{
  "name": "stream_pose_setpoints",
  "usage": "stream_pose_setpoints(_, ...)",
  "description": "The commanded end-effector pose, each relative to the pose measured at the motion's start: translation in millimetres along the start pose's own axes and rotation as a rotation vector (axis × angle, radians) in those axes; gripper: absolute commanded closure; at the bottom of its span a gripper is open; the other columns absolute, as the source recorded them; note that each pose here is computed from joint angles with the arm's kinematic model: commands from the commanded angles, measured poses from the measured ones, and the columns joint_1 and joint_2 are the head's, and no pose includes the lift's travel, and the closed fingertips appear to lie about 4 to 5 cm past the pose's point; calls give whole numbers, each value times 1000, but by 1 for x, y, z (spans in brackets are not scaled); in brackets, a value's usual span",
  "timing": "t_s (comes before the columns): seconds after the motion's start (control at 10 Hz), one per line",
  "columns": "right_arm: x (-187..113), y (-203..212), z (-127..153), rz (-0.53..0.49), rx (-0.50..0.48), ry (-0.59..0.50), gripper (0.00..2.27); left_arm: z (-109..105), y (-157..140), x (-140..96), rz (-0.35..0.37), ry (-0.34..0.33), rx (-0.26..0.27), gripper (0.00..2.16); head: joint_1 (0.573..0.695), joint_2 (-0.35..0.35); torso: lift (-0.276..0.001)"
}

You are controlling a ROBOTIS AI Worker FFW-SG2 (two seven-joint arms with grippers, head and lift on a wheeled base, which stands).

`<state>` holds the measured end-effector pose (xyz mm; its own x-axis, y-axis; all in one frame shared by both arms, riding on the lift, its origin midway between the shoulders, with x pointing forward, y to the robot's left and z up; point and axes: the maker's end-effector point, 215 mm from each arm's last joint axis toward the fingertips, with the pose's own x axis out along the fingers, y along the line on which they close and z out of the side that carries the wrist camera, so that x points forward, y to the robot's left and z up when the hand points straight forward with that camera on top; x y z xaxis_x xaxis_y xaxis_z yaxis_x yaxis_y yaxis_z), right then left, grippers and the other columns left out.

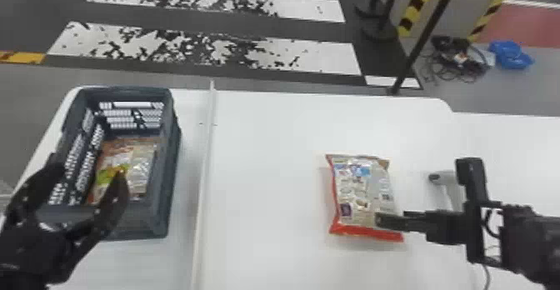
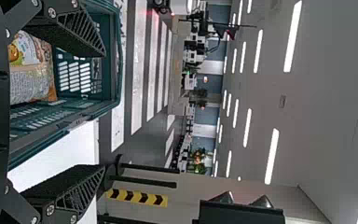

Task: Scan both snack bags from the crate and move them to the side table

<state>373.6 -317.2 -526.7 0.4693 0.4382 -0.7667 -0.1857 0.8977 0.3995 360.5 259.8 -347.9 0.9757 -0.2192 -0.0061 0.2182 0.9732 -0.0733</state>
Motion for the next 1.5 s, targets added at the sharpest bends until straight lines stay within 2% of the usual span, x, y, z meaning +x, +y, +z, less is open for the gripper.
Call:
stream_pose_setpoints(0.0,8,1,-3,-4,-11,23,140,0,1,-1,1,1,-1,154,695,-94,-75)
stream_pose_setpoints(0.3,19,-6,-14,-12,-3,65,198,-1,0,-1,0,2,-1,154,695,-83,-75)
stream_pose_setpoints(0.4,20,-6,-14,1,-15,71,647,-1,1,-1,1,2,0,154,695,-82,-75)
stream_pose_setpoints(0.5,22,-7,-17,-14,-35,86,1727,-1,2,-2,2,4,1,154,695,-80,-75)
stream_pose_setpoints(0.6,21,-12,-19,-35,-44,94,2189,-1,1,-2,2,3,-1,154,695,-81,-75)
stream_pose_setpoints(0.8,16,-11,-19,-27,-66,84,2256,-4,2,-3,4,7,-2,154,695,-88,-75)
stream_pose_setpoints(1.0,-2,-15,-2,-36,-66,23,2256,-4,3,-4,5,8,-2,154,695,-92,-75)
stream_pose_setpoints(1.2,-35,-32,26,-54,-16,-75,2256,-4,4,-5,9,6,-2,154,695,-111,-75)
stream_pose_setpoints(1.4,-73,-64,53,-104,38,-180,2256,-2,4,-5,6,1,-1,154,695,-164,-75)
